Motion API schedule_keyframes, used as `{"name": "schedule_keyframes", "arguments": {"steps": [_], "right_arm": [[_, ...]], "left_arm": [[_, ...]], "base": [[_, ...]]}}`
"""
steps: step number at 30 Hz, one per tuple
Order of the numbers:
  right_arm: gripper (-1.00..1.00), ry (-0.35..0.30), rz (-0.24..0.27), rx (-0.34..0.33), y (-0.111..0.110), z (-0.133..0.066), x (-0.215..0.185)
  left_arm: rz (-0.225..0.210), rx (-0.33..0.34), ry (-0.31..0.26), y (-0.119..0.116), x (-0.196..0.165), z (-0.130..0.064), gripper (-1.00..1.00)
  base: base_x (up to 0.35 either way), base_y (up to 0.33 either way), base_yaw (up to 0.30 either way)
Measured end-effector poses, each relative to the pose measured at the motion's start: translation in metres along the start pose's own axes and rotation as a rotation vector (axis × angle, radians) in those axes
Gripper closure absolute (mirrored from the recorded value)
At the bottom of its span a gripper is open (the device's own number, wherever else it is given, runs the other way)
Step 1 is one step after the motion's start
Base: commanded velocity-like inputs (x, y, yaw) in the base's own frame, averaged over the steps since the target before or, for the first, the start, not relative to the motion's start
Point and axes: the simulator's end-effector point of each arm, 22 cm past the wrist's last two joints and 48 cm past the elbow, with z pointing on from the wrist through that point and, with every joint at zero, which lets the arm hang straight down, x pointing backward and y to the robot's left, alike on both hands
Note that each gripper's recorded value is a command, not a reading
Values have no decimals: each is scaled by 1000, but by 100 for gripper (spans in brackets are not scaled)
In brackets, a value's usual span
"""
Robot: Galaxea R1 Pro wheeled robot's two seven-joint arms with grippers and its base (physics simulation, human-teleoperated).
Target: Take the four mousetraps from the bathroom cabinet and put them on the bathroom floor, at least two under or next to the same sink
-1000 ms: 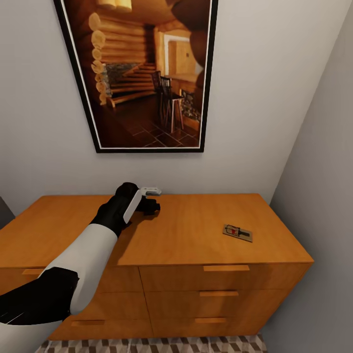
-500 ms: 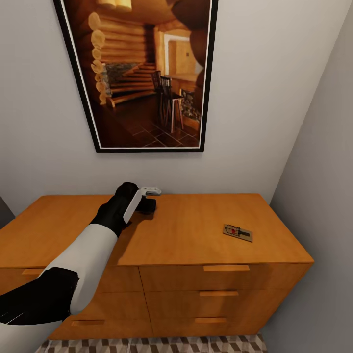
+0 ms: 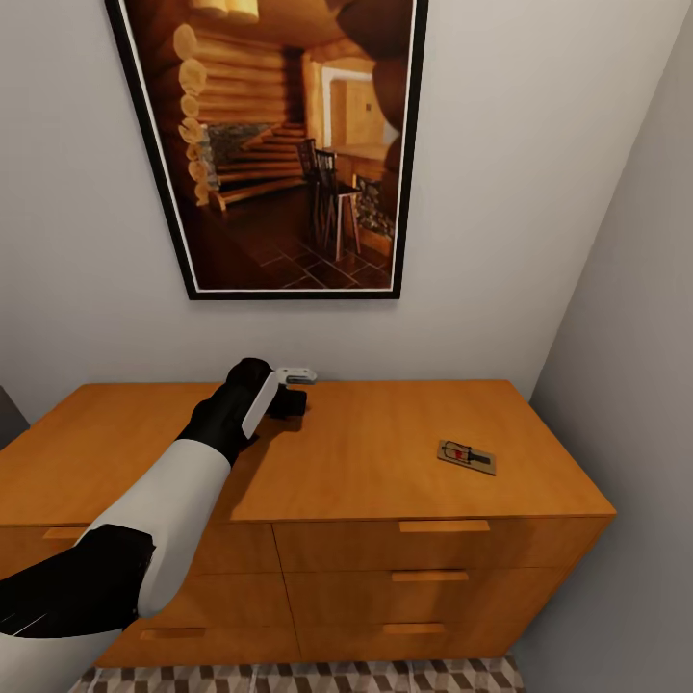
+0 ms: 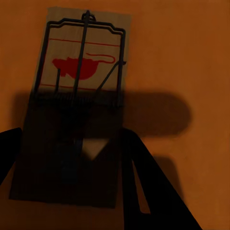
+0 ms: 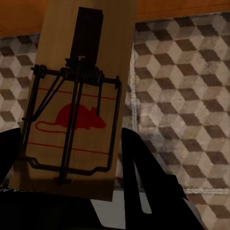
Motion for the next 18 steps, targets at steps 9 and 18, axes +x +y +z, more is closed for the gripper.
{"name": "schedule_keyframes", "arguments": {"steps": [9, 18], "right_arm": [[100, 0, 0, 0, 0, 0, 0], [100, 0, 0, 0, 0, 0, 0]], "left_arm": [[-1, 1, 0, 0, 0, 0, 100], [-2, 3, 1, 0, 0, 0, 100]], "base": [[0, 0, 0], [0, 0, 0]]}}
